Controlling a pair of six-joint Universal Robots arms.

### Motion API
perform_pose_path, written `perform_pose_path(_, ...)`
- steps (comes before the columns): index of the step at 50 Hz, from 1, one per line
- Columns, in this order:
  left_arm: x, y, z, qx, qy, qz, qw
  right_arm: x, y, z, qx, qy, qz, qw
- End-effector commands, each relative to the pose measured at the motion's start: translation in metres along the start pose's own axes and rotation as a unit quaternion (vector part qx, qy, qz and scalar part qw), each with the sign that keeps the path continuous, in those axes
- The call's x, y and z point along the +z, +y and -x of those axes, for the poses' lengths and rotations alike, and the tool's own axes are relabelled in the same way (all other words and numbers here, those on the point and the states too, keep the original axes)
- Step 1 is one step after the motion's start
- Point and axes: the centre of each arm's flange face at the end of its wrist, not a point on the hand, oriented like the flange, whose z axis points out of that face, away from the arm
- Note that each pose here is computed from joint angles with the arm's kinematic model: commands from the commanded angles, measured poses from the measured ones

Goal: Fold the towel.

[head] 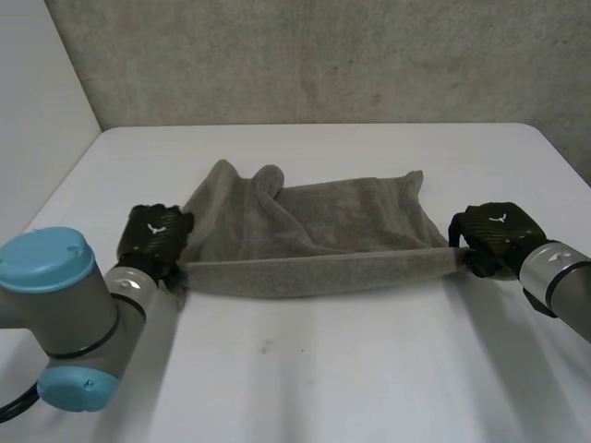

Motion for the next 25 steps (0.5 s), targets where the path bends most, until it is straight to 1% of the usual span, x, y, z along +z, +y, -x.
perform_pose_path(1, -0.003, 0.007, 0.006, 0.002, -0.007, 0.021, 1.0, 0.001, 0.001, -0.003, -0.001, 0.006, 0.001, 1.0)
perform_pose_path(9, -0.02, 0.007, 0.012, 0.0, 0.004, 0.061, 0.998, 0.001, 0.001, -0.001, -0.003, 0.003, 0.0, 1.0)
perform_pose_path(18, -0.033, -0.003, 0.015, 0.003, 0.007, 0.061, 0.998, -0.004, -0.005, -0.001, -0.015, 0.001, 0.005, 1.0)
perform_pose_path(21, -0.043, -0.013, 0.019, 0.016, 0.009, 0.06, 0.998, -0.009, -0.011, -0.002, -0.025, 0.001, 0.006, 1.0)
perform_pose_path(23, -0.055, -0.028, 0.026, 0.046, 0.01, 0.059, 0.997, -0.024, -0.034, -0.008, -0.054, 0.008, -0.004, 0.999)
perform_pose_path(24, -0.055, -0.028, 0.026, 0.046, 0.01, 0.059, 0.997, -0.024, -0.034, -0.008, -0.054, 0.008, -0.004, 0.999)
perform_pose_path(25, -0.062, -0.039, 0.031, 0.064, 0.008, 0.052, 0.997, -0.033, -0.046, -0.01, -0.066, 0.01, -0.008, 0.998)
